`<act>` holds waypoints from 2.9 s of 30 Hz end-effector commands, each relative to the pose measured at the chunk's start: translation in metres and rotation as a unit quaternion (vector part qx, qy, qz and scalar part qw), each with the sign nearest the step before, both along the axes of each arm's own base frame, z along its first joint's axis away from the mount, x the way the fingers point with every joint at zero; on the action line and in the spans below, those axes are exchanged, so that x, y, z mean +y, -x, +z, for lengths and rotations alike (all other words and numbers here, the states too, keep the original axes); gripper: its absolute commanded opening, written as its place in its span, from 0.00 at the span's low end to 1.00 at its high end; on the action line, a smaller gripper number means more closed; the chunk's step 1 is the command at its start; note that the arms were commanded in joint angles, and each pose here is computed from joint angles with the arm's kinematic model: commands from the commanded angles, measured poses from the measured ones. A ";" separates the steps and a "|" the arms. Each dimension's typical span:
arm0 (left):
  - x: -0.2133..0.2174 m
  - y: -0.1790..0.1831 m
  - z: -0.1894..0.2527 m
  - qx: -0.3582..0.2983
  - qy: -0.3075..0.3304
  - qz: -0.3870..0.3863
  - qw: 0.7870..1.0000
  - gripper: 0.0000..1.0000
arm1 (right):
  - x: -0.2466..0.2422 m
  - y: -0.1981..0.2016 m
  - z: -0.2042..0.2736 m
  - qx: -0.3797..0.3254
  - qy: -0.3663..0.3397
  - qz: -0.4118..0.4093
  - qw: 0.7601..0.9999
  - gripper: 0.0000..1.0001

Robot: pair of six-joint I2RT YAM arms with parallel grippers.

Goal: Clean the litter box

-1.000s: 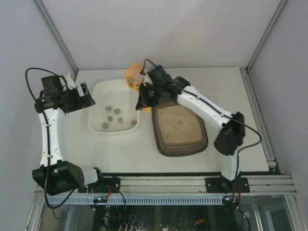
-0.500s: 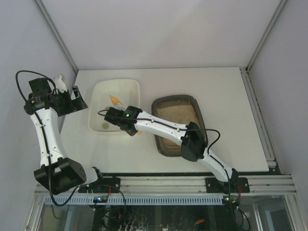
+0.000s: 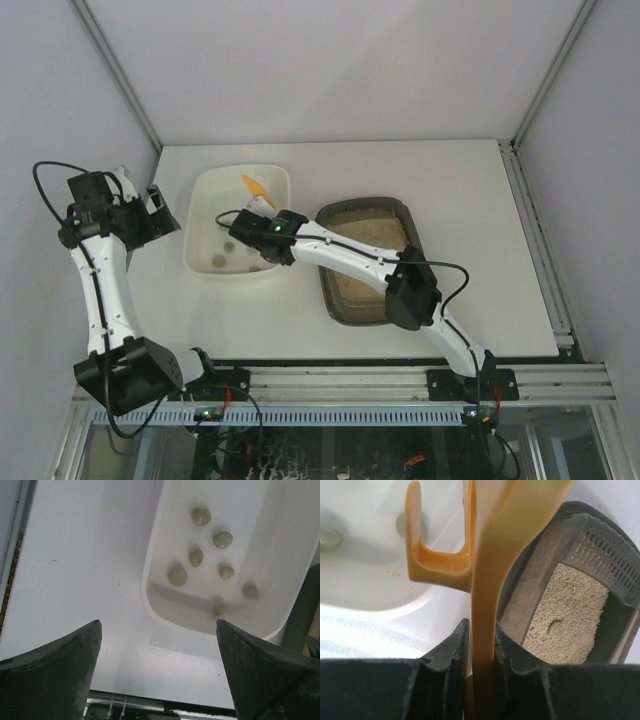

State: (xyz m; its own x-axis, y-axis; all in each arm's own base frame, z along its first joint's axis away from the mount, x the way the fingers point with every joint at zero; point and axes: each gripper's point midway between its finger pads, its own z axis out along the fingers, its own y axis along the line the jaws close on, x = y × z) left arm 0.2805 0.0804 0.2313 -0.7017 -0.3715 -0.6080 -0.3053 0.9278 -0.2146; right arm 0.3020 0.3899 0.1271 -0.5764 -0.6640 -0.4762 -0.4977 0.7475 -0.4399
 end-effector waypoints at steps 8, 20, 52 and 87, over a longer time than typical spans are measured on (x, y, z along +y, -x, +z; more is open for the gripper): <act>-0.125 -0.042 0.056 -0.184 0.016 -0.059 0.981 1.00 | -0.092 0.053 0.109 0.213 -0.316 -0.060 0.923 0.00; -0.303 -0.110 -0.022 0.018 0.118 -0.099 0.988 1.00 | -0.218 0.135 0.051 0.379 -0.279 -0.256 0.845 0.00; -0.348 -0.084 -0.092 0.027 0.156 -0.109 0.981 1.00 | -0.216 0.095 -0.012 0.446 -0.138 -0.337 0.817 0.00; -0.238 -0.090 -0.072 -0.021 0.116 -0.040 0.992 1.00 | -0.127 0.096 -0.027 0.586 -0.317 -0.251 0.702 0.00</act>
